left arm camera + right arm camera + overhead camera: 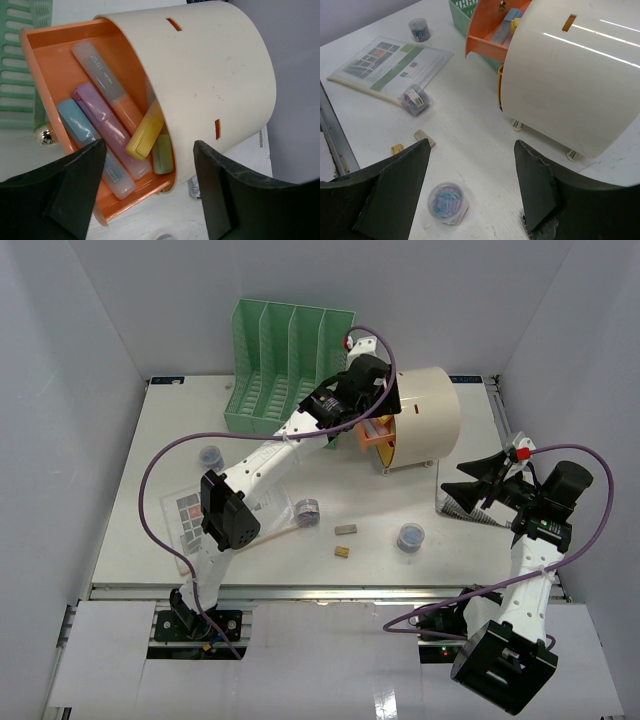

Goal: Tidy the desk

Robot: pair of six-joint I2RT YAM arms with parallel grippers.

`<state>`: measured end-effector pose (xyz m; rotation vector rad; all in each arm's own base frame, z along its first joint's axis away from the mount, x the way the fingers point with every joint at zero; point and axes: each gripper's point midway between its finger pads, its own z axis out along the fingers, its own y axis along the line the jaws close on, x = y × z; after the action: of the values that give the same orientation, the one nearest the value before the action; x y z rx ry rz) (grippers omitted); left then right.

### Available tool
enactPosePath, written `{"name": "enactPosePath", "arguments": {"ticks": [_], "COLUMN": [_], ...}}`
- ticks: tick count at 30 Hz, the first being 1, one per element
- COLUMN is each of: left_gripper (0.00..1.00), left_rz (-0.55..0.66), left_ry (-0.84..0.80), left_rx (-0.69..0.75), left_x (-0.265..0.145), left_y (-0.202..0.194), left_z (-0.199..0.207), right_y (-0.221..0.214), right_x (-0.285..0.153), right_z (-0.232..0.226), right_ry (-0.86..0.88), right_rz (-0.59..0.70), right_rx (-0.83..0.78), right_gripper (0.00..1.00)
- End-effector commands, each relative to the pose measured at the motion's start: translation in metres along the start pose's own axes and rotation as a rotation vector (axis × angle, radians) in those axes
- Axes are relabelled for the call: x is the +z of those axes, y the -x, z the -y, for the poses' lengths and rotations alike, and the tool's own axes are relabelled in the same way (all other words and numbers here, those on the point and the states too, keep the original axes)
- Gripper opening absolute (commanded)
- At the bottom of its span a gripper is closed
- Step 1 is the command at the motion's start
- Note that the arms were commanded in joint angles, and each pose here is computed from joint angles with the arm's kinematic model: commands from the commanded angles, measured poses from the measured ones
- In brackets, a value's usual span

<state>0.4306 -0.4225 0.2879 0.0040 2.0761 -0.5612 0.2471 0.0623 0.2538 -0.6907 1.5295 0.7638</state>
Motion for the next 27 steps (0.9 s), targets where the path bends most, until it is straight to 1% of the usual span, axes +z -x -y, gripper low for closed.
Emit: {"name": "enactPosePath", "arguments": {"ticks": [1, 3, 4, 6, 8, 9, 11, 12, 13, 14, 15, 18, 19, 20, 22, 24, 26, 27], "left_gripper": [0.76, 0.68, 0.63, 0.52, 0.36, 0.27, 0.10, 0.07, 0.05, 0.01, 0.00, 0.00, 0.00, 0.00, 0.00, 0.00, 0.00, 0.00], "left_rz": [0.085, 0.137, 0.176, 0.222, 0.262, 0.284, 0.332, 0.385, 0.379, 0.346, 0.328, 0.266, 0.240, 0.211, 0.142, 0.115, 0.102, 0.094], "left_ry": [-0.097, -0.133, -0.152, -0.188, -0.209, -0.213, -0.204, -0.212, -0.182, -0.135, -0.117, -0.097, -0.105, -0.086, -0.083, -0.108, -0.137, -0.154], "left_rx": [0.022, 0.036, 0.033, 0.052, 0.088, 0.095, 0.097, 0.075, 0.061, 0.051, 0.026, -0.012, -0.013, -0.021, -0.035, -0.058, -0.071, -0.074], "left_x": [-0.027, -0.041, -0.060, -0.082, -0.095, -0.103, -0.122, -0.139, -0.140, -0.134, -0.131, -0.120, -0.116, -0.106, -0.086, -0.075, -0.059, -0.053], "left_y": [0.037, 0.053, 0.069, 0.081, 0.078, 0.077, 0.075, 0.090, 0.083, 0.064, 0.056, 0.037, 0.029, 0.023, 0.007, 0.003, 0.000, 0.000], "left_z": [0.021, 0.027, 0.028, 0.028, 0.018, 0.013, -0.008, -0.012, -0.031, -0.058, -0.072, -0.106, -0.108, -0.120, -0.130, -0.130, -0.126, -0.122], "right_y": [0.004, 0.003, 0.003, 0.002, 0.000, -0.001, -0.002, -0.003, -0.004, -0.006, -0.006, 0.001, 0.005, 0.013, 0.038, 0.064, 0.079, 0.084], "right_x": [-0.001, -0.001, -0.001, -0.001, -0.001, -0.001, -0.001, -0.001, -0.002, -0.002, -0.004, -0.011, -0.013, -0.015, -0.022, -0.013, 0.002, 0.012], "right_z": [-0.002, -0.001, -0.001, 0.000, 0.002, 0.003, 0.005, 0.007, 0.012, 0.017, 0.031, 0.070, 0.079, 0.089, 0.126, 0.143, 0.156, 0.159], "right_ry": [0.005, 0.001, -0.002, -0.004, -0.010, -0.014, -0.023, -0.031, -0.057, -0.089, -0.162, -0.374, -0.424, -0.478, -0.659, -0.701, -0.649, -0.593], "right_rz": [0.008, 0.006, 0.005, 0.004, 0.001, 0.000, -0.004, -0.006, -0.013, -0.021, -0.035, -0.052, -0.052, -0.044, -0.043, -0.012, 0.024, 0.036], "right_rx": [-0.032, -0.036, -0.035, -0.031, -0.024, -0.023, -0.020, -0.020, -0.017, -0.013, -0.015, 0.016, 0.022, 0.025, 0.003, 0.018, 0.102, 0.133], "right_gripper": [0.74, 0.74, 0.75, 0.75, 0.75, 0.75, 0.74, 0.74, 0.73, 0.71, 0.68, 0.52, 0.51, 0.50, 0.49, 0.51, 0.56, 0.63]}}
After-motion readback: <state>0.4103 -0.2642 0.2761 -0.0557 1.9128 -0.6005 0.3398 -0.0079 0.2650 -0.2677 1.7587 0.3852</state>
